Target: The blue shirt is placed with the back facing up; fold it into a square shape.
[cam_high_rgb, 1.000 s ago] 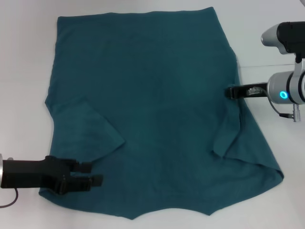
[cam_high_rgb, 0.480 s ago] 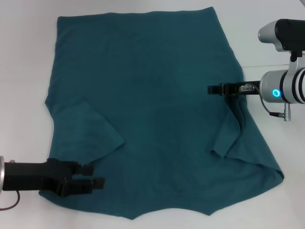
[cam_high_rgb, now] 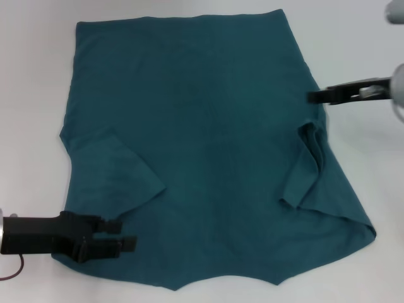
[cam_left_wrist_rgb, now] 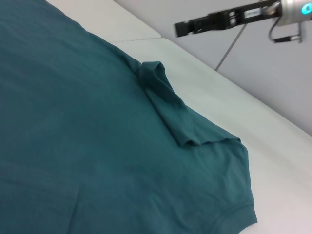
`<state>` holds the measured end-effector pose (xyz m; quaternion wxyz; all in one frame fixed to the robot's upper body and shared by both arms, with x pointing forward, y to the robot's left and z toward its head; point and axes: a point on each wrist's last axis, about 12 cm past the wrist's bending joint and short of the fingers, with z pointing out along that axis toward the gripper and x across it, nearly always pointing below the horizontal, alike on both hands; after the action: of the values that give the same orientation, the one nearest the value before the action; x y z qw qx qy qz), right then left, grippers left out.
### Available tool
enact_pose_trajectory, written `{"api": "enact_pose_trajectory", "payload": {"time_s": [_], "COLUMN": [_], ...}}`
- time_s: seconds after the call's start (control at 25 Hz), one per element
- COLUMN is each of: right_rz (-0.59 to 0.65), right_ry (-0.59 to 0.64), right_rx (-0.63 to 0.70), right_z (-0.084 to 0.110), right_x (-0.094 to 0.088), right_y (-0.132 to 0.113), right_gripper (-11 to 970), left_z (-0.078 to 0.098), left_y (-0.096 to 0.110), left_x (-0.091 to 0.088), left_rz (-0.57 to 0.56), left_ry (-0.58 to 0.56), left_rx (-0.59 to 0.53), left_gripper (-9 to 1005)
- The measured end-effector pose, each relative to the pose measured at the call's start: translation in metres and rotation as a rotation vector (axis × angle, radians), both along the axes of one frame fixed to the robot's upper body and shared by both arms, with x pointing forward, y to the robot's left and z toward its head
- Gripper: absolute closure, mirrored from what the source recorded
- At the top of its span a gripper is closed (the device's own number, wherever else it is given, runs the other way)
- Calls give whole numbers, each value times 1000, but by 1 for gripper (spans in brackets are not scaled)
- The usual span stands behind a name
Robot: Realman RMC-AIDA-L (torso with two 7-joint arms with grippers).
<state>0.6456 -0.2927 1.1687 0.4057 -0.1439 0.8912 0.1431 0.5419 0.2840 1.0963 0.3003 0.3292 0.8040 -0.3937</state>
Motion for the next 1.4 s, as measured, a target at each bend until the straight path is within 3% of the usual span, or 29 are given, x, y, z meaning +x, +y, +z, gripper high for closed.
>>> {"api": "enact_pose_trajectory", "payload": {"time_s": [0.28,0.36,0.56,0.8,1.4], "right_rz": [-41,-40,15,55,98], "right_ry": [45,85,164,184,170], "right_rx": [-162,-233,-379,-398,-402], "right_z": [9,2,-21,-43,-68], "right_x": [-15,-17,-17,-11,5], "right_y": [-26,-27,-10,5,35], "right_gripper": [401,624,819,963,959], "left_z": [-2,-2,0,1,-1], "left_y": [1,1,0,-1,1], "left_x": [-2,-1,1,1,0], "left_rz": [7,8,3,2,11], "left_ry": [3,2,-4,-5,3], "left_rx": [1,1,-1,0,-1], "left_gripper": [390,390,390,390,390]}}
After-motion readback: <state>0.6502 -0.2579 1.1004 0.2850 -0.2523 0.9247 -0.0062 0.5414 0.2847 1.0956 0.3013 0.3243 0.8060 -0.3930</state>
